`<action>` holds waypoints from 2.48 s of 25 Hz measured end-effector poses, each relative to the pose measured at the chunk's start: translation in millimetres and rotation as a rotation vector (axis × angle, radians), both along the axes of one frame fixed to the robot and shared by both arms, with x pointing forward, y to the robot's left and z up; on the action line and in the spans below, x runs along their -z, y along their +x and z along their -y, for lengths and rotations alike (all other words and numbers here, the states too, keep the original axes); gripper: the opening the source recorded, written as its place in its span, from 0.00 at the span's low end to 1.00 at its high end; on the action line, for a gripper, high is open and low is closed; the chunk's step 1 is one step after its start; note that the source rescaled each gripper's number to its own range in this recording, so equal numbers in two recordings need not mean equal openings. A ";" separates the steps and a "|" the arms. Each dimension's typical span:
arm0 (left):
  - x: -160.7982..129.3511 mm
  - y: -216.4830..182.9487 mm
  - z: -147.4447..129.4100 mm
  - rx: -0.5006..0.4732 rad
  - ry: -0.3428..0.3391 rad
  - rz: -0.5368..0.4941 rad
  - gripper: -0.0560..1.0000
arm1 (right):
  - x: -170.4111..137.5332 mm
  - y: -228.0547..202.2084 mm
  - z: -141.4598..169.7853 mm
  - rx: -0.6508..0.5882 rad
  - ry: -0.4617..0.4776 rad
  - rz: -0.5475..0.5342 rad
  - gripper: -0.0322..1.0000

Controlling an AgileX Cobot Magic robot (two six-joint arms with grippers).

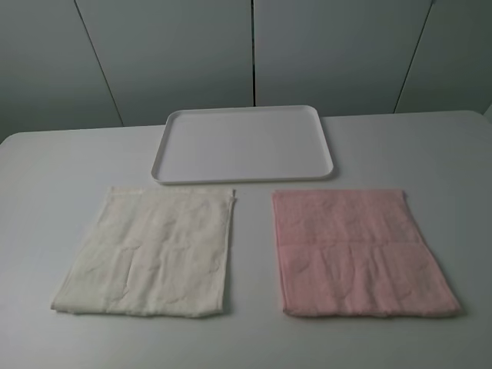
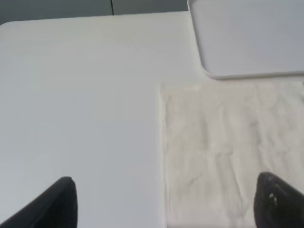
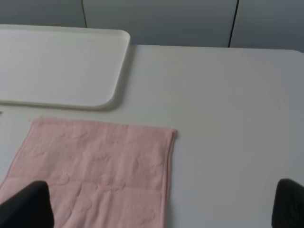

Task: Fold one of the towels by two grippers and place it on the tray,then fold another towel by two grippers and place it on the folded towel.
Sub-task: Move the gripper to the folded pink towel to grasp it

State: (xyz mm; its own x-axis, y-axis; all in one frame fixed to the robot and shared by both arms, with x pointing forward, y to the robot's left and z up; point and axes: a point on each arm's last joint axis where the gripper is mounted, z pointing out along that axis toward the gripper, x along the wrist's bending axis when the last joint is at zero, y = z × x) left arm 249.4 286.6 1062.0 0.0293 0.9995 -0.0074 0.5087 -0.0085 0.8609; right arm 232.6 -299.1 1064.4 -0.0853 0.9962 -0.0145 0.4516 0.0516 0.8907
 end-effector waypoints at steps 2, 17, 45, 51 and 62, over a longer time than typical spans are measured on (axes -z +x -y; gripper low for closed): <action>-10.8 23.5 -3.2 0.030 0.016 -0.058 1.00 | -9.1 10.9 0.6 0.009 -0.020 -0.032 1.00; -65.4 237.0 1.5 0.476 0.245 -0.267 1.00 | -79.2 169.4 -10.8 -0.035 -0.118 -0.268 1.00; 110.5 275.5 313.9 1.362 0.713 -0.629 1.00 | -41.8 285.1 30.4 -0.051 -0.214 -0.687 1.00; 139.6 233.7 349.3 1.483 0.773 -0.668 1.00 | -38.0 286.2 31.1 -0.074 -0.237 -0.712 1.00; 157.9 217.9 356.7 1.526 0.796 -0.713 1.00 | -35.9 281.9 28.8 -0.150 -0.262 -0.757 1.00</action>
State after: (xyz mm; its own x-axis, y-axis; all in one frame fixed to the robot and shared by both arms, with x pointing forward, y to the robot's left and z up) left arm 467.2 -70.0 904.0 0.9936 -0.1103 -0.0227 -0.1082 -0.9909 0.0804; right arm 514.5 -327.8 1100.3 -0.2980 0.9457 -0.1301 0.8980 0.3240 0.2978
